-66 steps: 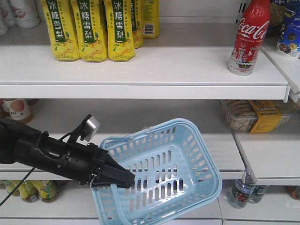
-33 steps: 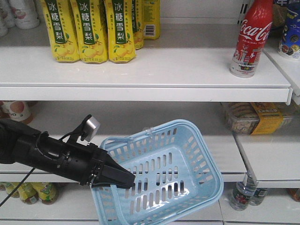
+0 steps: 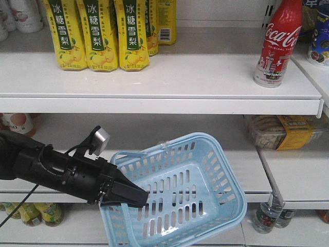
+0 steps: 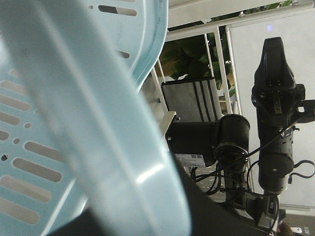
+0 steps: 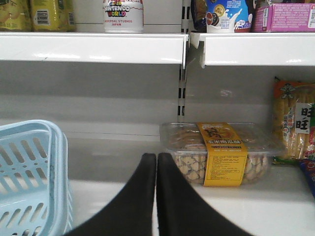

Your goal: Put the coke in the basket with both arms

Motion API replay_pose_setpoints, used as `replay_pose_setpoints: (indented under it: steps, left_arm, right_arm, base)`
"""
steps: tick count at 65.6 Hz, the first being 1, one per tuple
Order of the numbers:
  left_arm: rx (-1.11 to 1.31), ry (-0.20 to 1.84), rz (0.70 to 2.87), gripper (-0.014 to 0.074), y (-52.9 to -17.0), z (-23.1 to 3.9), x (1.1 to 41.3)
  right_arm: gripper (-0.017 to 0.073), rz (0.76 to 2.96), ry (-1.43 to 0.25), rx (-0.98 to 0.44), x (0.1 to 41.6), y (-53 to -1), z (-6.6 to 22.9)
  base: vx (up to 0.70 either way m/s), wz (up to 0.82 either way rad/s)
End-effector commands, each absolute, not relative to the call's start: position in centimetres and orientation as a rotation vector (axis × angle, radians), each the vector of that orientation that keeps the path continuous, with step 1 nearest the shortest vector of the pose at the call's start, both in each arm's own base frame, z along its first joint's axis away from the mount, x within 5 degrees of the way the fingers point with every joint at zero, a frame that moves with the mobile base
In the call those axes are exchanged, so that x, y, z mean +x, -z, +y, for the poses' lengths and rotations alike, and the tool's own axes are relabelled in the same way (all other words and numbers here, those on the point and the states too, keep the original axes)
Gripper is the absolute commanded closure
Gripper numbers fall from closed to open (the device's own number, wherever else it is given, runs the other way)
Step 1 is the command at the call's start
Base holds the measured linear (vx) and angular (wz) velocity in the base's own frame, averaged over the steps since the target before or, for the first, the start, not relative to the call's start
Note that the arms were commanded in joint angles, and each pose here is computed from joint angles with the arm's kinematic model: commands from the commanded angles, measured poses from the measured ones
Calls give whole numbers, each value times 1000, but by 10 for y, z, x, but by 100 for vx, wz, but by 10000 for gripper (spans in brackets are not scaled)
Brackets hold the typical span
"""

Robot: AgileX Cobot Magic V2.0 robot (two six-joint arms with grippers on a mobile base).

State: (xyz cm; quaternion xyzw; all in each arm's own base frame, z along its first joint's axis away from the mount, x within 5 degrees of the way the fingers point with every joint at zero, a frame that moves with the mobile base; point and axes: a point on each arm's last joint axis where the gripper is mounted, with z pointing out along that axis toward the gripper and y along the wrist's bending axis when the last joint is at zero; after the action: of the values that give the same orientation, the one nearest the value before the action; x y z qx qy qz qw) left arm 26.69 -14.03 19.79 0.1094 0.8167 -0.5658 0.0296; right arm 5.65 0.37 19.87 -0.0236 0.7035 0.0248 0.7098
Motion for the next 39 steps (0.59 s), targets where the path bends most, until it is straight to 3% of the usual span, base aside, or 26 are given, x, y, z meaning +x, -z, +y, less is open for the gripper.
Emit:
replay_pose_setpoints:
  steps: [1, 39]
  left_arm:
    - [325, 1775, 2407, 599, -219, -143, 269]
    - [325, 1775, 2407, 599, -219, -143, 269]
  right_arm:
    - [568, 1485, -53, -56, 55, -202, 4]
    - [568, 1485, -53, -56, 55, -202, 4]
  base:
    - [1, 0]
    - [2, 0]
